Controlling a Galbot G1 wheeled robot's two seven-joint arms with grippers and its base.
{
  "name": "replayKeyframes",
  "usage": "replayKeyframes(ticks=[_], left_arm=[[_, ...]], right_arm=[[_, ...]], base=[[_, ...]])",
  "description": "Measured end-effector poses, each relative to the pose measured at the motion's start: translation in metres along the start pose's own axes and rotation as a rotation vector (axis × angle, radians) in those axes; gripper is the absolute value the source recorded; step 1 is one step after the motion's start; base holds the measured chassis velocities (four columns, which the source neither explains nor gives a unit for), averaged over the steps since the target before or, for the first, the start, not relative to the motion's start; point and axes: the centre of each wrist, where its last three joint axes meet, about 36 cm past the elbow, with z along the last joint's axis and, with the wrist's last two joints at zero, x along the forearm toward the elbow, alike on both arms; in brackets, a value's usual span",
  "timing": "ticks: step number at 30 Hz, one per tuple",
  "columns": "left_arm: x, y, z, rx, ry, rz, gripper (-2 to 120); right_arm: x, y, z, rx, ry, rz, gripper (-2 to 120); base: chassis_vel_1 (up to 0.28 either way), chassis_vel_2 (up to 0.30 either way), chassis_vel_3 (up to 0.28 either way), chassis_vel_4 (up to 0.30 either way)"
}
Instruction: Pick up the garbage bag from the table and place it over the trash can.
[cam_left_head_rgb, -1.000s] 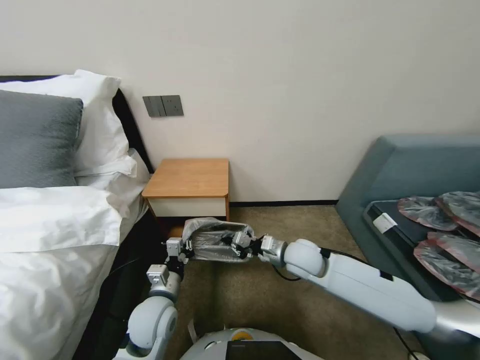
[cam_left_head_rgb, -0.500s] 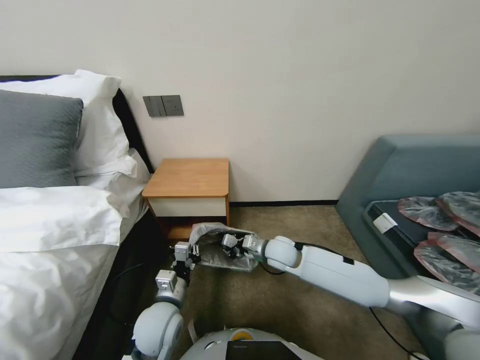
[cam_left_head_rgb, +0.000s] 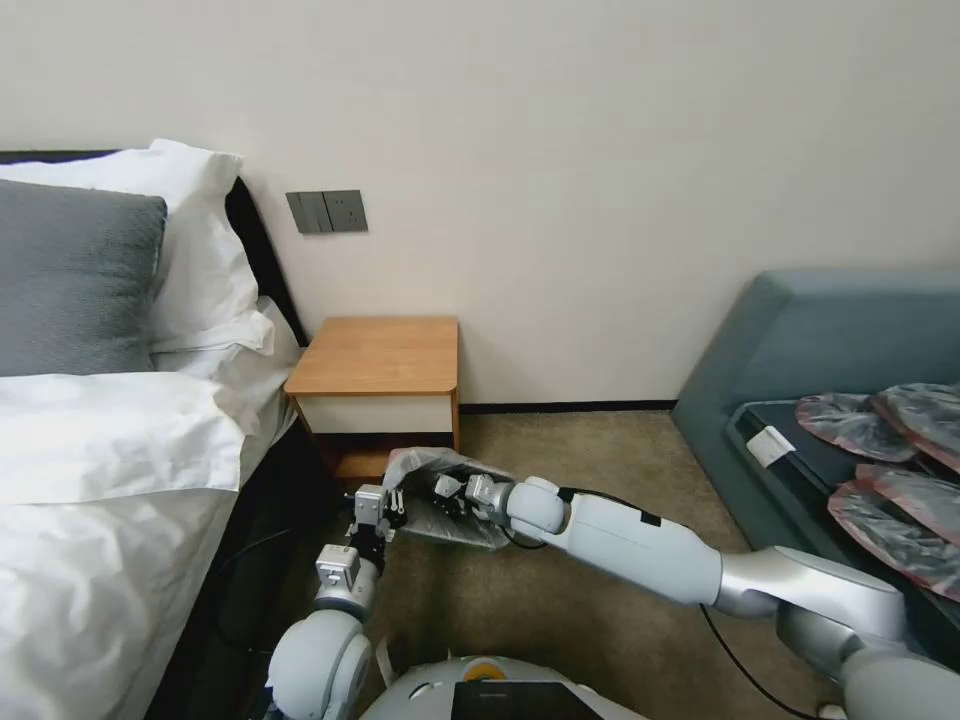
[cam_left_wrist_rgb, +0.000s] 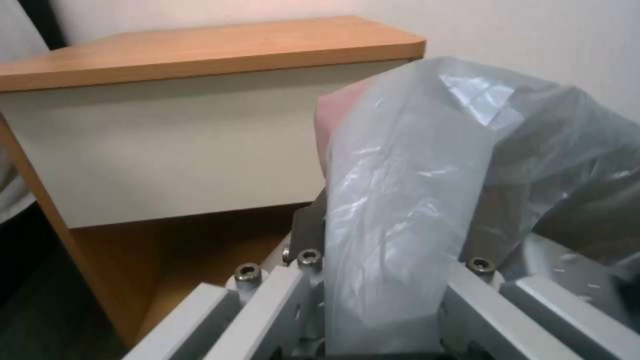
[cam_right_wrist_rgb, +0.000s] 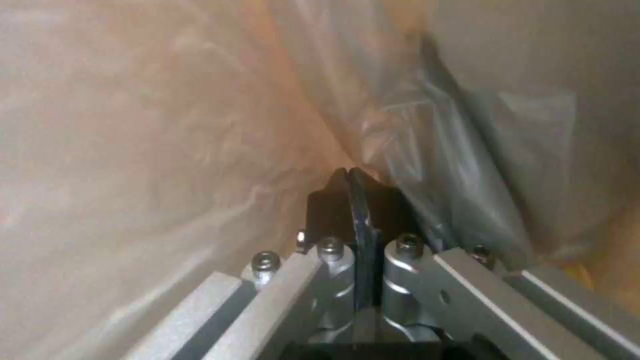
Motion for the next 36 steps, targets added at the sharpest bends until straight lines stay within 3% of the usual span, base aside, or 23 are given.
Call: replayKeyframes(ticks=[16, 19, 21, 24, 29, 36], left_arm=[[-0.002, 0.004, 0.0, 0.101, 0.03, -0.052, 3], [-0.001, 0.006, 0.001, 0.156, 0.069, -0.078, 3], [-0.002, 0.006, 0.001, 0.168, 0.08, -0.082, 3], [0.0, 0.007, -0.002, 0.213, 0.124, -0.091, 3], [0.005, 0.011, -0.008, 0.276, 0.202, -0.103, 3], [0.005, 0.019, -0.023, 0.344, 0.349, -0.015, 3]], right_arm=[[0.081, 0.002, -0.01, -0.074, -0.143, 0.102, 0], [0.131, 0.004, -0.002, -0.1, -0.182, 0.174, 0], [0.143, 0.011, 0.0, -0.107, -0.193, 0.181, 0], [0.164, 0.027, -0.006, -0.128, -0.242, 0.208, 10], [0.17, 0.034, -0.022, -0.152, -0.327, 0.259, 25], [0.187, 0.031, -0.018, -0.255, -0.456, 0.458, 53]], base=[[0.0, 0.0, 0.0, 0.0], [0.0, 0.0, 0.0, 0.0], [0.0, 0.0, 0.0, 0.0], [0.0, 0.0, 0.0, 0.0], [0.0, 0.0, 0.0, 0.0], [0.0, 0.0, 0.0, 0.0]])
